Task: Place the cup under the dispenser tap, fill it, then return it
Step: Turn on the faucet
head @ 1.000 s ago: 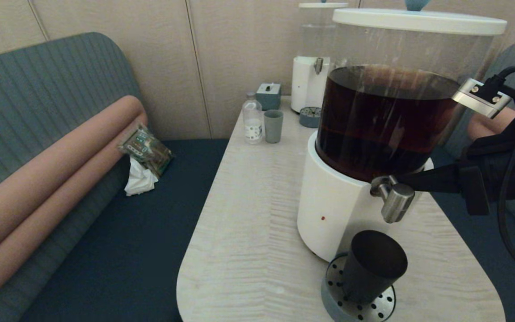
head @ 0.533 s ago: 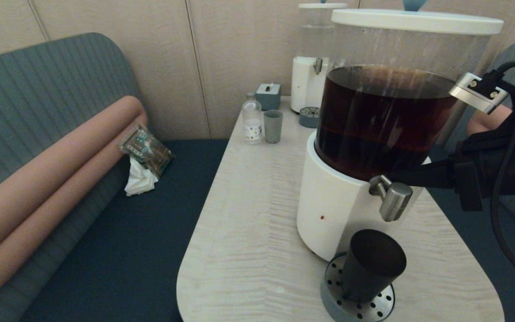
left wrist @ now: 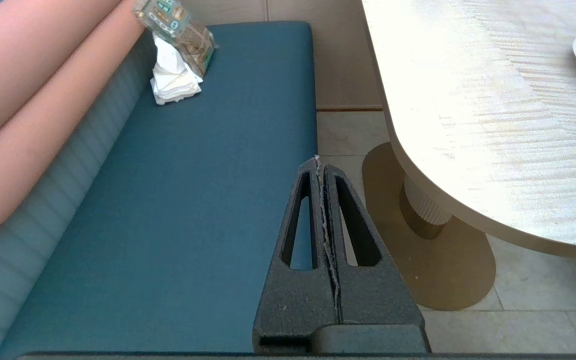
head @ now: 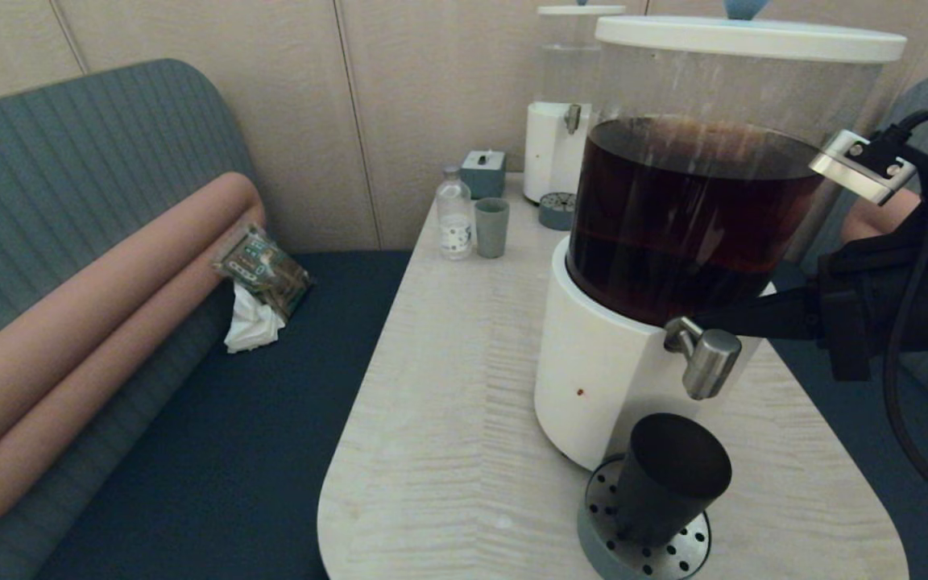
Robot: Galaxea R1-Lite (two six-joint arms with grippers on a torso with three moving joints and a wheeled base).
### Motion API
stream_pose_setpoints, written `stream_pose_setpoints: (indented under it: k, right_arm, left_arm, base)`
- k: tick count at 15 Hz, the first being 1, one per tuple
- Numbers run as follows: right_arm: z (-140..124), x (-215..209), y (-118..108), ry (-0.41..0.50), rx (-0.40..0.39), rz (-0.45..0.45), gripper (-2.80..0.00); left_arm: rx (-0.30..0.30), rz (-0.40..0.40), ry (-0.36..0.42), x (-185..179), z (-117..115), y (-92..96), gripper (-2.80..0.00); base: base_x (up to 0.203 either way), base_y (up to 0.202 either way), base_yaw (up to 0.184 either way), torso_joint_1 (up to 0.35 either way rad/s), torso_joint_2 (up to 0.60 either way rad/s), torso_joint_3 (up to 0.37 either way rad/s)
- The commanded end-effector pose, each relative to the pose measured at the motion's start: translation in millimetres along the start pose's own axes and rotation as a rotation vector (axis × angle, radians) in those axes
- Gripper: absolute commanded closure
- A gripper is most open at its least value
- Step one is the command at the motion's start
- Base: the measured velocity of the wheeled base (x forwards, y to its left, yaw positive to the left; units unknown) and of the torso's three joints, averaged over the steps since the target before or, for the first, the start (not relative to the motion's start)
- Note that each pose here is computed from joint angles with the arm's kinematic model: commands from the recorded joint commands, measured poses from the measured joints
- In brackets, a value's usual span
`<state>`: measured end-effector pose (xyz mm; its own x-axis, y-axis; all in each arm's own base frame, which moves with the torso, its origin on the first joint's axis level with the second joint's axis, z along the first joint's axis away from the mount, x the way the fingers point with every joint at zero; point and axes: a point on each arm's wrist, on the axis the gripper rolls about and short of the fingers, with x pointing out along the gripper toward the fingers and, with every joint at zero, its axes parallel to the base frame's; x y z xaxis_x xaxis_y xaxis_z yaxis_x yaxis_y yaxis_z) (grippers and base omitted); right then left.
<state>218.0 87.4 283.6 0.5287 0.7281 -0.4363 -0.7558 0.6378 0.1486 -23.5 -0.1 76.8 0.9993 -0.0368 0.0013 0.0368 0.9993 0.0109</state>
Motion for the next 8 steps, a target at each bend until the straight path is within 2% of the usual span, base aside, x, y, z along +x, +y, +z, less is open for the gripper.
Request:
stream_pose_setpoints:
  k: [1, 8]
  right_arm:
    - [-1.1, 2.7, -0.5, 0.010, -0.001, 0.015, 0.00]
    - [-1.4, 8.7, -2.7, 0.011, -0.033, 0.062, 0.00]
  left_arm:
    - [0.000, 0.000, 0.000, 0.0, 0.0, 0.0, 0.00]
    - [0.000, 0.000, 0.000, 0.0, 0.0, 0.0, 0.00]
  base:
    - [0.000, 0.000, 0.000, 0.000, 0.00, 0.000]
    - [0.000, 0.000, 0.000, 0.000, 0.00, 0.000]
